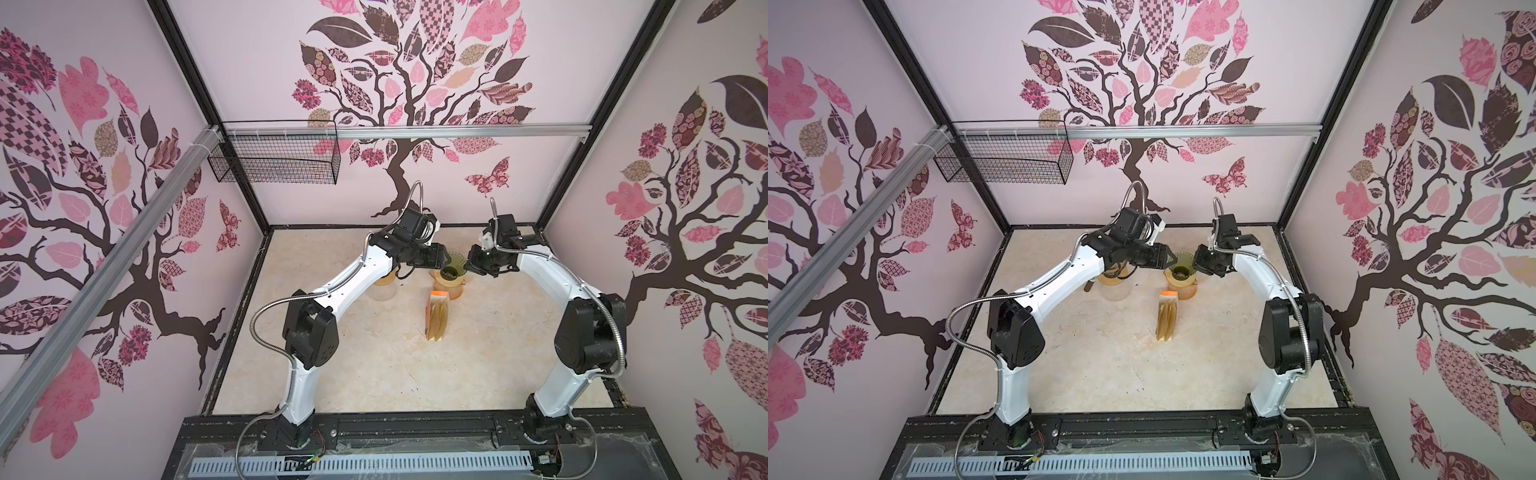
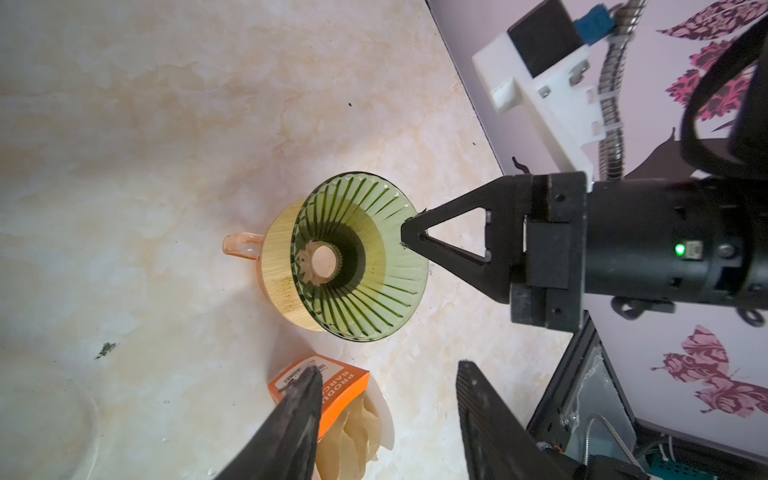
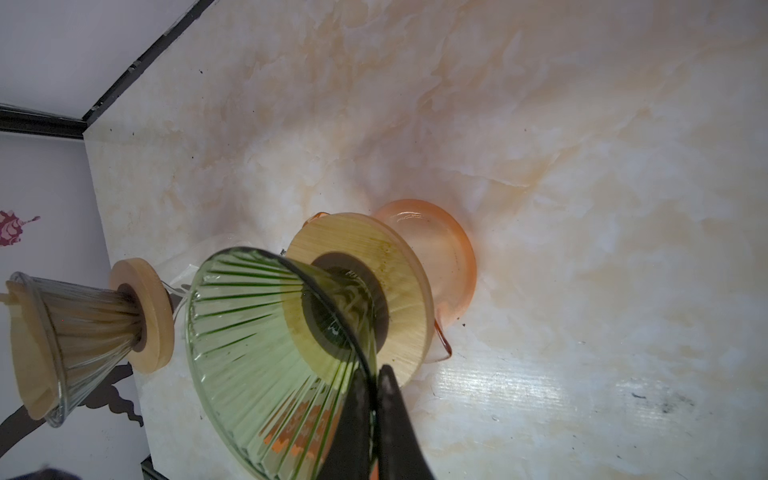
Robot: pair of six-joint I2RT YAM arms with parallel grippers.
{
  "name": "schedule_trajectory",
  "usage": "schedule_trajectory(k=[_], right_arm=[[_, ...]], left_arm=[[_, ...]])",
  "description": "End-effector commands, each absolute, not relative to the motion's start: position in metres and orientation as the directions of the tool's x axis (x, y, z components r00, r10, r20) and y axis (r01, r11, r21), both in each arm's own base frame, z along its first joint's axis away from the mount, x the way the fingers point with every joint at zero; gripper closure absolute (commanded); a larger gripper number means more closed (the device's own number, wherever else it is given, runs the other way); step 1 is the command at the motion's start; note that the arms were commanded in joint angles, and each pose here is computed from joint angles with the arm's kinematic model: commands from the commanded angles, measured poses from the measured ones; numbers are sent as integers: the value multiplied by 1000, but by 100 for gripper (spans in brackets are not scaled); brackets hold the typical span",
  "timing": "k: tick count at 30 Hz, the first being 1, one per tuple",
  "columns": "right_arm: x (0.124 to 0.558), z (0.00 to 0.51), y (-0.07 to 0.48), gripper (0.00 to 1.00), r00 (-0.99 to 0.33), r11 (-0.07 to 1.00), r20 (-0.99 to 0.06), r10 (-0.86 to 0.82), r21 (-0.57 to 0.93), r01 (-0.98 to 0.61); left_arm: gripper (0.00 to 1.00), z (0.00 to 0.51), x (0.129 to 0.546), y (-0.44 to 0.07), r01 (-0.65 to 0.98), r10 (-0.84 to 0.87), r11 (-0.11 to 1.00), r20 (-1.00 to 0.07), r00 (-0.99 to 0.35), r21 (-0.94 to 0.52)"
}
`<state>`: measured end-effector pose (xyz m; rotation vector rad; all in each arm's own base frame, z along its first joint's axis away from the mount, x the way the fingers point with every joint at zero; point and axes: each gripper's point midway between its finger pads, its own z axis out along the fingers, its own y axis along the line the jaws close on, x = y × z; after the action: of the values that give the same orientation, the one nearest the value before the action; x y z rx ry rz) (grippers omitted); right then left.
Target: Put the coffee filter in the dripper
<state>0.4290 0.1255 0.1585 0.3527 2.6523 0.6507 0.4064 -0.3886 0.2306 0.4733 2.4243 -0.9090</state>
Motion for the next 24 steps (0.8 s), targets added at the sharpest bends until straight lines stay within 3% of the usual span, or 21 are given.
schedule_trajectory(k=[1, 10, 24], right_arm=[[418, 137, 120, 100, -924, 892, -238, 298, 414, 181], [418, 139, 118, 100, -928, 901, -241, 284, 398, 172], [419, 138, 119, 100, -930, 901, -242, 276, 402, 163]], left_arm=[[49, 237, 415, -390, 471, 133, 735, -577, -806, -487], [62, 215, 433, -397, 417, 119, 773, -536, -836, -478], [70, 185, 451, -396, 365, 106, 823, -514, -852, -435]])
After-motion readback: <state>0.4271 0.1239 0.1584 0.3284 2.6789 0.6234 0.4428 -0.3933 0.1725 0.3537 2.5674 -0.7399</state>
